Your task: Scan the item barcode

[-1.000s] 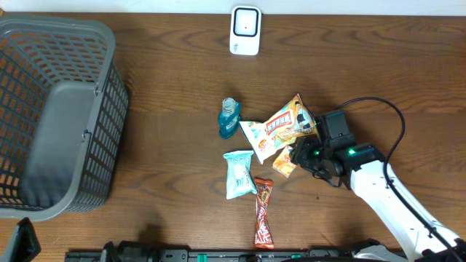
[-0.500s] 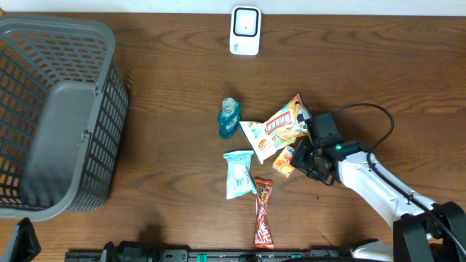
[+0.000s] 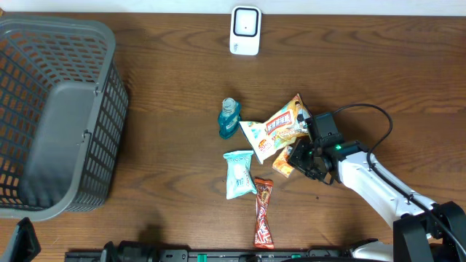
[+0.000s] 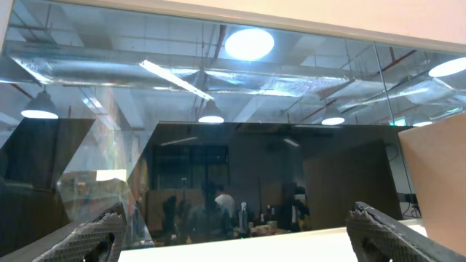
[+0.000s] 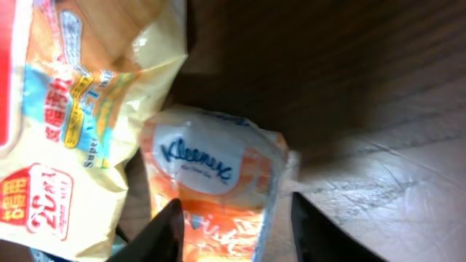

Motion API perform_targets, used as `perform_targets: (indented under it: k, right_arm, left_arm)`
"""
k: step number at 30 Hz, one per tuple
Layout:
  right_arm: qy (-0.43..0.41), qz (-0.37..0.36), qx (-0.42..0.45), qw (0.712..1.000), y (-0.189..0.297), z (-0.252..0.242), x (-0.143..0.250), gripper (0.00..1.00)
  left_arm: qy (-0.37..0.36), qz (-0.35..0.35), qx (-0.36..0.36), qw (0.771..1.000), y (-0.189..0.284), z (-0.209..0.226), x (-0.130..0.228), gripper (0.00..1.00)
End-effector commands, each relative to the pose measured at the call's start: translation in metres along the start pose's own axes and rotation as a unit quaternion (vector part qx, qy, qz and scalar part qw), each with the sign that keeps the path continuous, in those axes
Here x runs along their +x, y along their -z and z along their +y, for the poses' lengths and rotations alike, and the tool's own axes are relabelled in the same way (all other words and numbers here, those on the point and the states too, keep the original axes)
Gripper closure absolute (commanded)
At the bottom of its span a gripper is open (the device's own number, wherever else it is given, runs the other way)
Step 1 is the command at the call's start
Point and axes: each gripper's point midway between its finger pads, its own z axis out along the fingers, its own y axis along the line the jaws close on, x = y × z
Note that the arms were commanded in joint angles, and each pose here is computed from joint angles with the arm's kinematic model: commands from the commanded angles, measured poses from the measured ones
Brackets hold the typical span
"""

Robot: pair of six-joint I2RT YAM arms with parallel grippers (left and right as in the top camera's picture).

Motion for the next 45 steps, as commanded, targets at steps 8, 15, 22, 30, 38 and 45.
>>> perform_targets:
  k: [8,15,22,30,38,45]
  right_arm:
    - [0.015,-0.013,0.019,1.0,-0.009,-0.002,0.001,0.61]
    - [0.014,0.006,0.041,0.999,-0.025,-0.01,0.008,0.73]
    - [0.018,0.032,0.073,0.997,-0.044,-0.026,0.015,0.99]
    - [0.139,0.112,-0.027,0.984,-0.038,0.002,0.04,0.99]
    - [0.289,0.186,-0.344,0.874,0.037,0.073,0.07,0.99]
    - [0.291,0.231,-0.519,0.77,0.099,0.099,0.084,0.99]
  left_arm:
    - [-0.01,-0.01,0.002,1.0,0.003,-0.002,-0.008,0.04]
    - [-0.01,-0.011,0.002,1.0,0.003,-0.002,-0.008,0.04]
    - [-0.01,-0.014,0.002,1.0,0.003,-0.002,-0.01,0.04]
    - [-0.01,-0.014,0.002,1.0,0.003,-0.002,-0.01,0.04]
    - [-0.01,-0.014,0.002,1.0,0.003,-0.002,-0.01,0.04]
    - [-0.01,-0.014,0.002,1.0,0.003,-0.002,-0.01,0.04]
